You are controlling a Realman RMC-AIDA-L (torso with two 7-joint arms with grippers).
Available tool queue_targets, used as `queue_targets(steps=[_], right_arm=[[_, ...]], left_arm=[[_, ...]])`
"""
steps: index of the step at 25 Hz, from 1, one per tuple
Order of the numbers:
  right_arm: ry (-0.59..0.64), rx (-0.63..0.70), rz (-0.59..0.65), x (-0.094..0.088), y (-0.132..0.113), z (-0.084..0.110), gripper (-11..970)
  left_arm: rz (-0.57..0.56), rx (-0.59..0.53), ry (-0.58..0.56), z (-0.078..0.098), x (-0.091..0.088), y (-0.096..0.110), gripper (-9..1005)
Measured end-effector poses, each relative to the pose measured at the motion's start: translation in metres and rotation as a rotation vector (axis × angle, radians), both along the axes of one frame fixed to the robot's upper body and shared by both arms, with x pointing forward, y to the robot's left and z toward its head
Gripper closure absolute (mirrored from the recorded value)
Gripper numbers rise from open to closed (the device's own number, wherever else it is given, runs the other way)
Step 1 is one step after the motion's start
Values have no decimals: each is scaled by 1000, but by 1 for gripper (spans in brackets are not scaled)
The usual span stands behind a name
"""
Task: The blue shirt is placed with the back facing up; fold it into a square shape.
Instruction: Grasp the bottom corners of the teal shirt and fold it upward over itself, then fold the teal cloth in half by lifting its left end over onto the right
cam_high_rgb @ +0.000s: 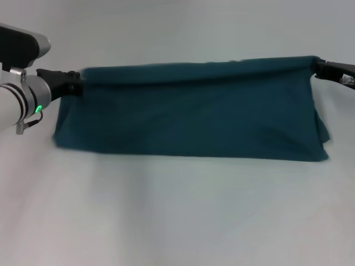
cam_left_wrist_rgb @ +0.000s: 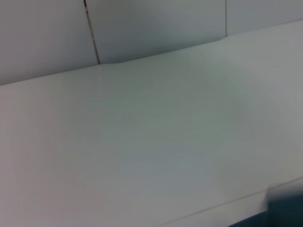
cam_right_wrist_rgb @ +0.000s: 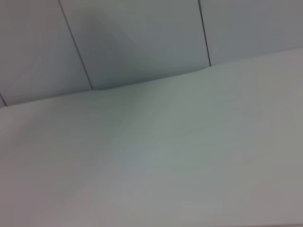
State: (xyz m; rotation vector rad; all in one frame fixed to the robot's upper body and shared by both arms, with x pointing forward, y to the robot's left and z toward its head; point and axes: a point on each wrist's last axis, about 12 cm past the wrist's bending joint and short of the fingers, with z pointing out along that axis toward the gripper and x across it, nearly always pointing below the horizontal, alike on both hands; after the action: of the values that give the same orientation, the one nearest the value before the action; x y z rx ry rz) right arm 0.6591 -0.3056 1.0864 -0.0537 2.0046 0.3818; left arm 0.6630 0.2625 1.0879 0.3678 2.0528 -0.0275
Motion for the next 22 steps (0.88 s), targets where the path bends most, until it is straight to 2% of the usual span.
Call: queue_targets(steps=[5, 8, 11, 18, 22], right_arm=[[-10, -53, 27, -1, 6, -3, 888], [-29, -45, 0, 1, 5, -1, 884], [-42, -34, -19, 2, 2, 2, 748], [-39, -19, -8, 4, -1, 6, 460], [-21, -9, 4, 4, -1, 6, 330]], left_arm=[[-2, 2, -4, 2, 1, -2, 857], [39, -2, -20, 4, 3, 3, 782], [94, -2, -37, 6, 5, 8, 719], [118, -16, -42, 6, 4, 12, 571], [116, -15, -44, 6, 5, 11, 381]])
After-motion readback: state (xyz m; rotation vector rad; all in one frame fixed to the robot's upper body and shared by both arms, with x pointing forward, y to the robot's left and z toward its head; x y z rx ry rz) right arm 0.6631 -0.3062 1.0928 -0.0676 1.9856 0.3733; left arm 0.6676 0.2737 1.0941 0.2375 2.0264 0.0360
